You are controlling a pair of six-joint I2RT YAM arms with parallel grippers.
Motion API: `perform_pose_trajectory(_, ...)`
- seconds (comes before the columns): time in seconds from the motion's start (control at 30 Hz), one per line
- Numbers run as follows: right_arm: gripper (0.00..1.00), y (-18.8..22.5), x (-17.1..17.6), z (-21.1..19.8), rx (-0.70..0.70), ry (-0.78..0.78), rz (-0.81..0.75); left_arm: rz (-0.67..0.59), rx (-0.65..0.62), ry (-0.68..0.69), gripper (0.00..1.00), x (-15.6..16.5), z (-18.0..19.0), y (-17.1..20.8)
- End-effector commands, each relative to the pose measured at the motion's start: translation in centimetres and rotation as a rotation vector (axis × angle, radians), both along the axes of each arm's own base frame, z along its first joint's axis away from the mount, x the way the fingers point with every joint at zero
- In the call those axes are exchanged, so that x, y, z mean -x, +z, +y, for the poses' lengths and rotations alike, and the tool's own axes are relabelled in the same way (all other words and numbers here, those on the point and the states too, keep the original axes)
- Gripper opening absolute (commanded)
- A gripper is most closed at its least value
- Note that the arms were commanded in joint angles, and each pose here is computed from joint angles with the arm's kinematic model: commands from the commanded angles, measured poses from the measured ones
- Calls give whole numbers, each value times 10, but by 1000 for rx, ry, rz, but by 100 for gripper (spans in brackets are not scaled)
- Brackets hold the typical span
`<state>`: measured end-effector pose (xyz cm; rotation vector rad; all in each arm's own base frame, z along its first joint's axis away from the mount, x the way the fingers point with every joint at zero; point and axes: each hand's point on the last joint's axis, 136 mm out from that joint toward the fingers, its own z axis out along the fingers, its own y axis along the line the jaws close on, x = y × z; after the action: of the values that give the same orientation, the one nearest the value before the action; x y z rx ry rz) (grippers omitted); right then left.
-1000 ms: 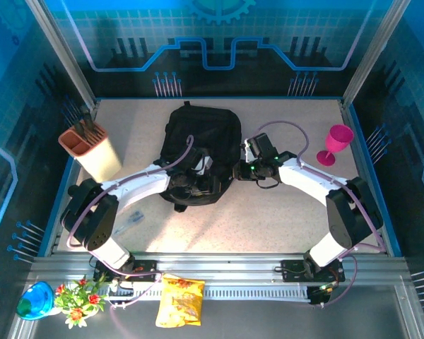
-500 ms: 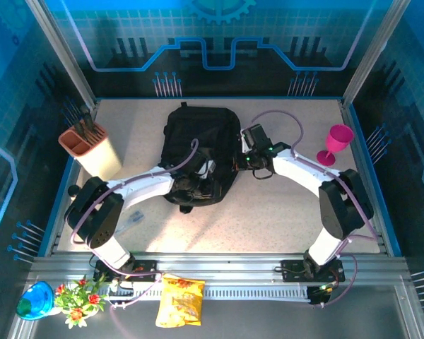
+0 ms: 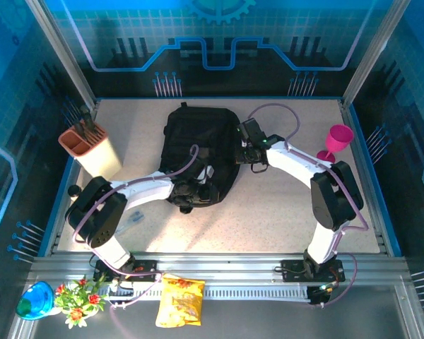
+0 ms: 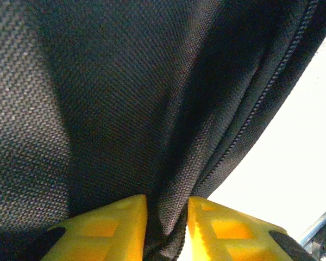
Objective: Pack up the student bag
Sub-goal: Move the student bag to the center of the table.
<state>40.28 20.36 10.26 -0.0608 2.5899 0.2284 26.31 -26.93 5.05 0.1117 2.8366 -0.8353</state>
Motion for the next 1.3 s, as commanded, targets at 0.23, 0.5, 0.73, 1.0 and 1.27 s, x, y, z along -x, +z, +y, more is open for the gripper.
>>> perform_pose_trajectory(0.23, 69, 33, 19, 7, -139, 23, -39, -186, -127, 46, 55, -16, 33, 68)
perform_pose_trajectory(0.5, 74, -17, 26, 27, -204, 2, 136, -365, -204, 231, 73, -71, 77, 112)
perform_pose_trajectory(0.73, 71, -50, 44, 16, -170, -25, 220, -393, -195, 262, 78, -98, 78, 121)
perform_pose_trajectory(1.0, 67, -80, 90, -19, -88, -41, 284, -364, -174, 194, 76, -117, 53, 116)
perform_pose_trajectory(1.27, 67, -75, 130, -33, -123, 5, 267, -322, -149, 114, 64, -120, 14, 107)
